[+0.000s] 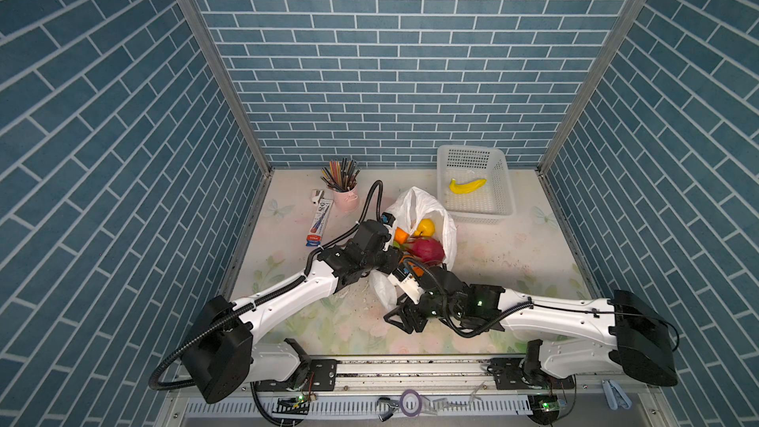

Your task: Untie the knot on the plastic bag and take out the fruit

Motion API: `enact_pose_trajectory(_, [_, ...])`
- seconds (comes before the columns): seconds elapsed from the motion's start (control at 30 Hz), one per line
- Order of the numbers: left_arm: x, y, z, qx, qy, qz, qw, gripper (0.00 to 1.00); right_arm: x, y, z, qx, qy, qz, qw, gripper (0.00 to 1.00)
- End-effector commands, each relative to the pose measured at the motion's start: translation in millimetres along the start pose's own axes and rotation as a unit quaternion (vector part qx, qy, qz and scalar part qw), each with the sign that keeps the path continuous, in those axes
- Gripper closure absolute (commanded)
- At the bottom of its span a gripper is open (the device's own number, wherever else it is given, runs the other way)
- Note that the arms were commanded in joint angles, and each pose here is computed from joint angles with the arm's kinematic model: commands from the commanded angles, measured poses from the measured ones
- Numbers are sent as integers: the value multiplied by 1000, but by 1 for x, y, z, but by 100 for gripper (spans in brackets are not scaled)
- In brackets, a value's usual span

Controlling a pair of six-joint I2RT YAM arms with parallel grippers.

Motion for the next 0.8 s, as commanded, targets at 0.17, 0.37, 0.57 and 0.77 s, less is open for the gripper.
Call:
enact_pose_trajectory(0.17, [13, 9, -24, -33, -31, -30, 999, 50, 51, 28, -27, -28, -124, -117, 985, 30])
enact_pose_trajectory(0.37, [5, 9, -46, -65, -30, -25, 997, 50, 82, 28, -41, -65, -171, -170, 968, 31])
enact_pose_trajectory(0.57, [-17, 11, -53, -88, -10, -22, 996, 50, 116, 12, -67, -124, -254, -201, 938, 30])
enact_pose_trajectory(0.77, [-45, 18, -50, -128, 20, -24, 991, 50, 132, -14, -99, -193, -361, -168, 897, 17])
Point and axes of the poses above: each gripper's point midway between its finger pads, its own x axis back along the fingers, its own z axis along the line the jaws close on, y = z × x, the point moved 3 cm from there along x, back along the fingers, and after that the axes turned 7 degrees about x, right-handed, at the moved point
